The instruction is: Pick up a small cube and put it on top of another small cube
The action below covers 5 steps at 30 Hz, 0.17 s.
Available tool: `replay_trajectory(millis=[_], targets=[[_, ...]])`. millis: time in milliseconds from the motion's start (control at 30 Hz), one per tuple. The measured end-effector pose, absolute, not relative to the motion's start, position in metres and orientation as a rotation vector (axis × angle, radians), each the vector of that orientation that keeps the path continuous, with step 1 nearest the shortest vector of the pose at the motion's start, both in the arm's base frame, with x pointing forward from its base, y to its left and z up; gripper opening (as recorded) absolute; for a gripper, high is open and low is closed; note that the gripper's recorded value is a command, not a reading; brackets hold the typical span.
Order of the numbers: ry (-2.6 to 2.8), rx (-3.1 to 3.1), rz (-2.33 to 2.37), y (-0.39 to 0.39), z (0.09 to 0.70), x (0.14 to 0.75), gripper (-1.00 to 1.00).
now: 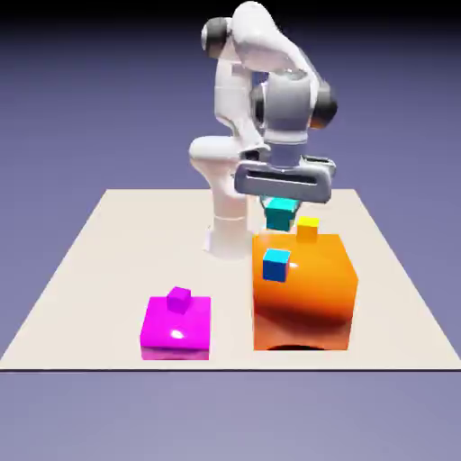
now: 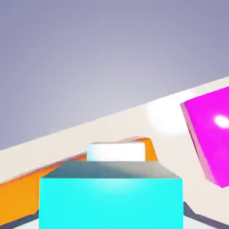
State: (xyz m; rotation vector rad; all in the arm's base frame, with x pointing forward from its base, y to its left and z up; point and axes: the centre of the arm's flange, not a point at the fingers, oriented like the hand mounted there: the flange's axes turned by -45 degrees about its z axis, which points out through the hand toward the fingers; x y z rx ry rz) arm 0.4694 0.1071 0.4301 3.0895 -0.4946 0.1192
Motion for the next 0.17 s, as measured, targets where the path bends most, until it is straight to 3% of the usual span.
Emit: replay_trajectory(millis=[67,100,167], targets=[[-0.493,3.09,0.119,0.107,0.398,0.47,-1.0],[-0.493,3.09,0.119,0.107,0.393,0.47,1.0],[-0.493,3.088,0.119,0.107,0.393,0.47,1.0]])
